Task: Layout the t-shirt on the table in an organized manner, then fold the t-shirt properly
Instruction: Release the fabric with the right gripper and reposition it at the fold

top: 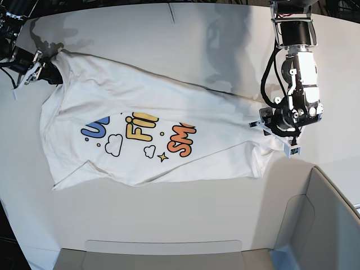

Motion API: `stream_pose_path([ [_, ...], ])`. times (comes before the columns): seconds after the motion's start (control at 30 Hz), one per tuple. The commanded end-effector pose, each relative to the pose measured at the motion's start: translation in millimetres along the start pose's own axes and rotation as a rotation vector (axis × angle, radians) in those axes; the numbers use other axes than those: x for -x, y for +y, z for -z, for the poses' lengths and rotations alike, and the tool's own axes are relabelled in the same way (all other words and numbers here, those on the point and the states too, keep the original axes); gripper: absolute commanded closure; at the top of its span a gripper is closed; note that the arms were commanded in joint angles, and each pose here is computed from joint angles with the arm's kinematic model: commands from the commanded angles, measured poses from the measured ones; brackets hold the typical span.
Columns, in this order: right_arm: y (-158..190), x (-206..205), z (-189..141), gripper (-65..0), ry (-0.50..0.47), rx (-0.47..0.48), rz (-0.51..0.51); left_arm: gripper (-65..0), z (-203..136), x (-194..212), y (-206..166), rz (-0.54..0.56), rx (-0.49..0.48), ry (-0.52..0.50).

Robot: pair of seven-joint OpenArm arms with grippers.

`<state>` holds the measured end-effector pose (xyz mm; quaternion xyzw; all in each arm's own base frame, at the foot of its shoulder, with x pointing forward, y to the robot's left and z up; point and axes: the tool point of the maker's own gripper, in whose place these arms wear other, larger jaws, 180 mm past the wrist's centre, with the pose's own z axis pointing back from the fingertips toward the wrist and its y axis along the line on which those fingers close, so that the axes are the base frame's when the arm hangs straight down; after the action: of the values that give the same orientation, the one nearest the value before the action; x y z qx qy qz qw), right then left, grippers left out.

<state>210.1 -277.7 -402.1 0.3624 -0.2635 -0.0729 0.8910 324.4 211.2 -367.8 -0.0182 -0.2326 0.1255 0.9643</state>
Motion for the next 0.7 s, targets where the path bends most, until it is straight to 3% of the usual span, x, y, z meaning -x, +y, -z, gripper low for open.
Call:
stream_pose_path([
  [0.0,-5.2,29.4,-1.7,-12.6,0.094,0.012,0.018,-25.0,-7.2,-13.5,0.7,-0.001,0.0,-0.035],
  [0.2,-0.8,39.0,-19.7,-12.6,0.058,-0.032,0.063,-25.0,-6.9,-13.0,-0.5,0.004,0.002,-0.033],
  [0.33,21.8,32.1,-27.3,-12.7,0.048,-0.065,-0.026,-25.0,-6.6,-12.5,-1.8,0.006,0.004,-0.032],
  [0.47,43.9,35.6,-15.4,-12.7,0.08,-0.104,-0.095,-25.0,-5.3,-10.5,-7.0,0.001,0.016,-0.027],
  [0.67,52.8,46.2,-2.3,-12.7,0.09,-0.141,-0.078,-25.0,-4.4,-8.9,-11.7,-0.005,0.027,-0.024],
])
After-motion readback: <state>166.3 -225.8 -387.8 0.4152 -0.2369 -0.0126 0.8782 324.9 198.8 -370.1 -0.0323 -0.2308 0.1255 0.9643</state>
